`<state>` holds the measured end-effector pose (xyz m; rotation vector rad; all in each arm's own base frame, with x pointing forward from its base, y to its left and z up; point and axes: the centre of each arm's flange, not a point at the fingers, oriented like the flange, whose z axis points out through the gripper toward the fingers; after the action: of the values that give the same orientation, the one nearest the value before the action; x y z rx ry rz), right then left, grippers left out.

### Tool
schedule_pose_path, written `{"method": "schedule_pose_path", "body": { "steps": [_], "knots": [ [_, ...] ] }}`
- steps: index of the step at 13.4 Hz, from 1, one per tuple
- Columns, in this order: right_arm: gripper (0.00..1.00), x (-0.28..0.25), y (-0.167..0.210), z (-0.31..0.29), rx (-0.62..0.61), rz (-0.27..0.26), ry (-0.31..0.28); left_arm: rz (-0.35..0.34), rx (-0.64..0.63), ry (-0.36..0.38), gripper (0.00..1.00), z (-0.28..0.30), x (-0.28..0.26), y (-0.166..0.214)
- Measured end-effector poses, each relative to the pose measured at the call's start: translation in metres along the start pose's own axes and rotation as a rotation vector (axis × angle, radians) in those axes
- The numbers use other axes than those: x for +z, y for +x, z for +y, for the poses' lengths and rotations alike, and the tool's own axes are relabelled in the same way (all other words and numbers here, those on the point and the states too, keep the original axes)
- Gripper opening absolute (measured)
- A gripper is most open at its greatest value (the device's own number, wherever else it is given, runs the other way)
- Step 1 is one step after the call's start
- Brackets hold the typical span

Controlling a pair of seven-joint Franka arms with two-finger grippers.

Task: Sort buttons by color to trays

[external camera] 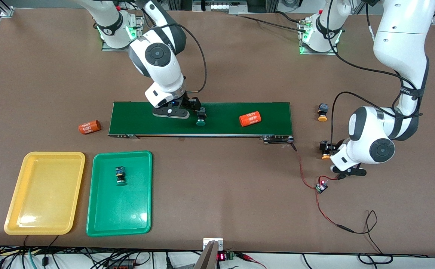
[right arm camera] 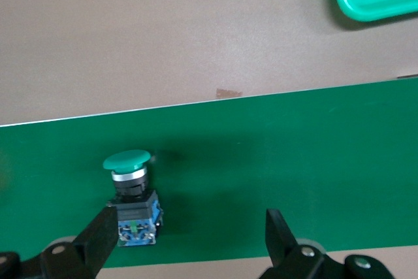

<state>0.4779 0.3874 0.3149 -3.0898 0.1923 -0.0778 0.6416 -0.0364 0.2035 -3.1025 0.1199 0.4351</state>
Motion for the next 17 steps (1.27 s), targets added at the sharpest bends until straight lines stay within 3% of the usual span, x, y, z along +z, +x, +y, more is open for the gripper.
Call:
{"method": "schedule_pose_path", "body": {
  "steps": [4, 7, 9, 12, 13, 17],
  "knots": [
    [1.00, 0.014, 0.002, -0.003, -0.005, 0.014, 0.021, -0.021, -0.012, -0.022, 1.00, 0.002, 0.019, -0.007],
    [1.00, 0.036, -0.002, -0.006, -0.034, 0.013, 0.004, -0.025, -0.016, -0.023, 0.96, 0.000, 0.033, -0.012],
    [1.00, 0.049, -0.004, -0.004, -0.060, 0.012, -0.022, -0.022, -0.015, -0.023, 0.76, 0.001, 0.033, -0.012],
    [1.00, 0.069, -0.006, -0.003, -0.091, 0.014, -0.046, -0.020, -0.006, -0.022, 0.39, 0.006, 0.033, -0.011],
    [1.00, 0.071, -0.006, -0.002, -0.091, 0.011, -0.050, -0.018, -0.003, -0.021, 0.33, 0.007, 0.032, -0.011],
    [1.00, 0.072, -0.002, 0.002, -0.084, 0.012, -0.053, -0.022, 0.005, -0.023, 0.33, 0.012, -0.001, -0.010]
  ]
}}
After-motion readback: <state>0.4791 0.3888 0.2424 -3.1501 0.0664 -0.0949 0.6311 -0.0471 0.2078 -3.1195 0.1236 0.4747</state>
